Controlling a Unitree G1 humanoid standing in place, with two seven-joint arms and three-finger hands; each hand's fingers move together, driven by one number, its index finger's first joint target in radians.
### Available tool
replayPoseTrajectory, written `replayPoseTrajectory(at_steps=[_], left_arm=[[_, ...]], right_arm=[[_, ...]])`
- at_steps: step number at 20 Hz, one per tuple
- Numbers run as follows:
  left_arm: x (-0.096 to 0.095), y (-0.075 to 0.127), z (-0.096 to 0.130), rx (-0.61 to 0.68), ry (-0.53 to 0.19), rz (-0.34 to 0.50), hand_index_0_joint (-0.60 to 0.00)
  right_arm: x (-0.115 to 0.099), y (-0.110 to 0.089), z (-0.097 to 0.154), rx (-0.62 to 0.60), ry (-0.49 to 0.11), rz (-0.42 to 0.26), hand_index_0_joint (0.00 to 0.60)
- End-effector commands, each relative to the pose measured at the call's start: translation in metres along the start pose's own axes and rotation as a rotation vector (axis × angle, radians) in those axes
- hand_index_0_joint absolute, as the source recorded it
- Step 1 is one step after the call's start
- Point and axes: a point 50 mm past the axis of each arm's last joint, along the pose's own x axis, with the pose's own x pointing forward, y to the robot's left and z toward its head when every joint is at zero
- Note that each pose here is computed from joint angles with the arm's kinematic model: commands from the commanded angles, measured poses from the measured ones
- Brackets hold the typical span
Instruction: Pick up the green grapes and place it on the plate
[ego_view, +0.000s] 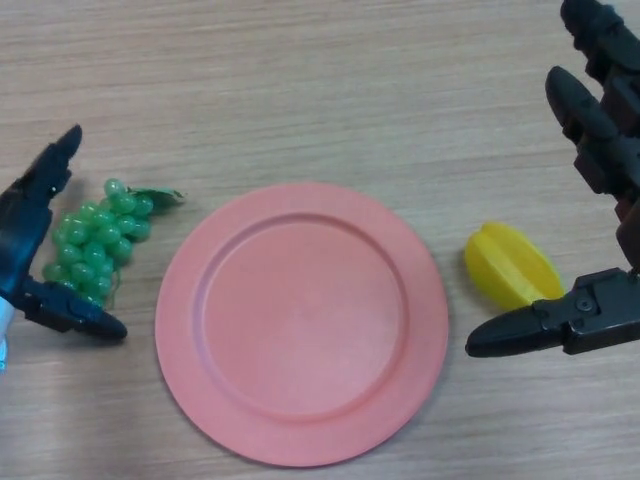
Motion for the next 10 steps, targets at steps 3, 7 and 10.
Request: replayPoseTrajectory(at_steps=[3,7,10], left_arm=[[0.0084,0.0384,0.0212,0.021,-0.162,0.18,0.0],[0.0086,0.0357,0.024,0.011,-0.174,0.199,-0.45],[0.004,0.0351,0.0296,-0.112,-0.19,0.264,-0.6]], right_arm=[[-0.0074,-0.0126,0.0289,-0.056,-0.215,-0.07,0.0],[-0.0081,-0.0129,0.0287,-0.055,-0.215,-0.071,0.0],[-0.0093,-0.013,0.029,-0.052,-0.22,-0.072,0.0]])
